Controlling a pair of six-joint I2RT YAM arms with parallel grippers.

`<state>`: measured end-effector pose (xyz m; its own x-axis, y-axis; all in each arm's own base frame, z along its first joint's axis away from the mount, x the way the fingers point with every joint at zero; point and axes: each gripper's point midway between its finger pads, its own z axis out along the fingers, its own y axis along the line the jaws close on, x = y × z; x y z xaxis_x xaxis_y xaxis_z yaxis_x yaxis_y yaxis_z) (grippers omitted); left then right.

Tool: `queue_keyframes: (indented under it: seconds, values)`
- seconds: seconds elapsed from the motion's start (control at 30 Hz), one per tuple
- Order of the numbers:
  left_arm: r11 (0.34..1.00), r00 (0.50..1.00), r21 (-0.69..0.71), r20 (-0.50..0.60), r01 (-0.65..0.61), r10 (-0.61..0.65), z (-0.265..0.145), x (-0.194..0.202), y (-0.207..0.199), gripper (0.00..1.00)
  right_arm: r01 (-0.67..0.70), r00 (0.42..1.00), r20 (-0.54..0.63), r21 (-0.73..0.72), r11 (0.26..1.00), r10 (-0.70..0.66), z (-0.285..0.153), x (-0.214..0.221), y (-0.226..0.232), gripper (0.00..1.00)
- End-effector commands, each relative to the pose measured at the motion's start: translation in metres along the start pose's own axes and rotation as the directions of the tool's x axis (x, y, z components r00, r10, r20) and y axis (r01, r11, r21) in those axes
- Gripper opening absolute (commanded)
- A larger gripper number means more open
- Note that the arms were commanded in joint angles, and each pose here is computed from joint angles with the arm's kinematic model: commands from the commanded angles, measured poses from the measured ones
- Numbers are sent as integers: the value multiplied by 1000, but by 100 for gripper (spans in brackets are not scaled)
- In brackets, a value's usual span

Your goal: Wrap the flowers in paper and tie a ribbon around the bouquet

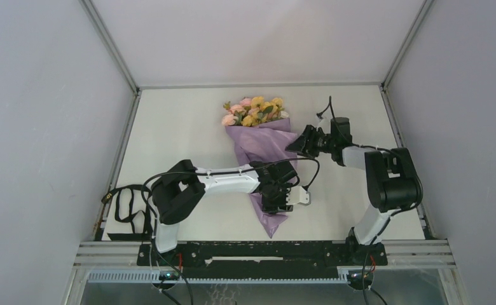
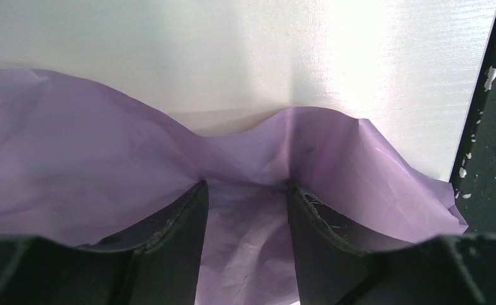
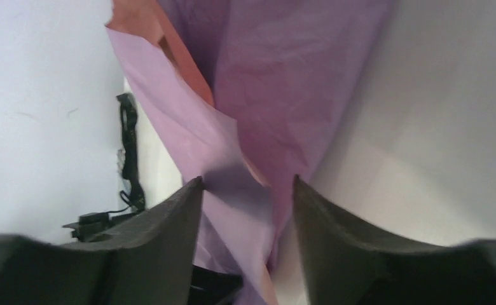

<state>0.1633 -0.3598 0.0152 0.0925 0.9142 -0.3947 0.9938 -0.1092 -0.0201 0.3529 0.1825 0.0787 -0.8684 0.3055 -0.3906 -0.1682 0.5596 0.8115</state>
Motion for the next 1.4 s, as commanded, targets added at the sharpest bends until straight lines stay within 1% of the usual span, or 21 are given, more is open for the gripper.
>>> queue_keyframes:
  seconds: [0.0, 0.07, 0.1, 0.13, 0.33, 0.5, 0.7, 0.87, 0.9, 1.0, 1.03, 1.07, 1.17, 1.23, 1.3, 1.37]
  values:
    - [999, 991, 38, -131, 7, -2, 23, 38, -10, 54, 134, 991, 5, -161, 978, -135, 18, -21, 40, 47]
    - [999, 991, 35, -135, 9, -4, 23, 39, -10, 54, 111, 994, 19, -147, 983, -109, 23, -28, 33, 13]
    - [999, 991, 34, -136, 9, -4, 23, 39, -9, 54, 87, 996, 36, -135, 987, -83, 23, -34, 28, 1]
    - [999, 991, 32, -136, 8, -4, 23, 39, -9, 55, 66, 997, 55, -117, 991, -60, 22, -40, 22, 0]
    - [999, 988, 33, -151, -11, 16, 23, 43, -13, 55, -9, 982, 189, 57, 998, -1, 13, -70, -19, 0]
    - [999, 986, 28, -161, -29, 33, 24, 45, -15, 55, -94, 957, 285, 127, 987, 54, 6, -84, -46, 0]
    - [999, 985, 34, -165, -34, 40, 23, 47, -18, 55, -173, 927, 363, 200, 964, 91, -5, -84, -70, 0]
    - [998, 985, 32, -167, -45, 50, 22, 47, -18, 55, -190, 929, 356, 215, 958, 105, 0, -78, -80, 0]
    - [998, 984, 33, -170, -47, 52, 23, 48, -19, 56, -191, 931, 351, 223, 956, 104, 0, -76, -83, 1]
    - [998, 984, 34, -170, -49, 55, 23, 48, -19, 56, -175, 938, 336, 260, 950, 81, -3, -75, -81, 16]
    - [998, 984, 33, -171, -50, 55, 23, 48, -19, 55, -184, 941, 329, 304, 935, 78, -7, -74, -84, 20]
    - [998, 984, 34, -172, -49, 54, 23, 48, -19, 56, -184, 942, 328, 338, 923, 68, -13, -74, -84, 23]
    - [998, 984, 35, -171, -50, 55, 24, 48, -19, 56, -159, 939, 345, 412, 897, 8, -36, -80, -71, 28]
    - [998, 984, 36, -171, -50, 56, 24, 48, -19, 55, -144, 924, 379, 473, 869, -54, -61, -90, -58, 32]
    - [998, 984, 35, -171, -52, 58, 24, 48, -19, 56, -146, 911, 402, 532, 834, -97, -86, -91, -51, 34]
    - [998, 984, 38, -171, -52, 58, 24, 48, -19, 56, -137, 896, 421, 565, 814, -141, -104, -93, -39, 36]
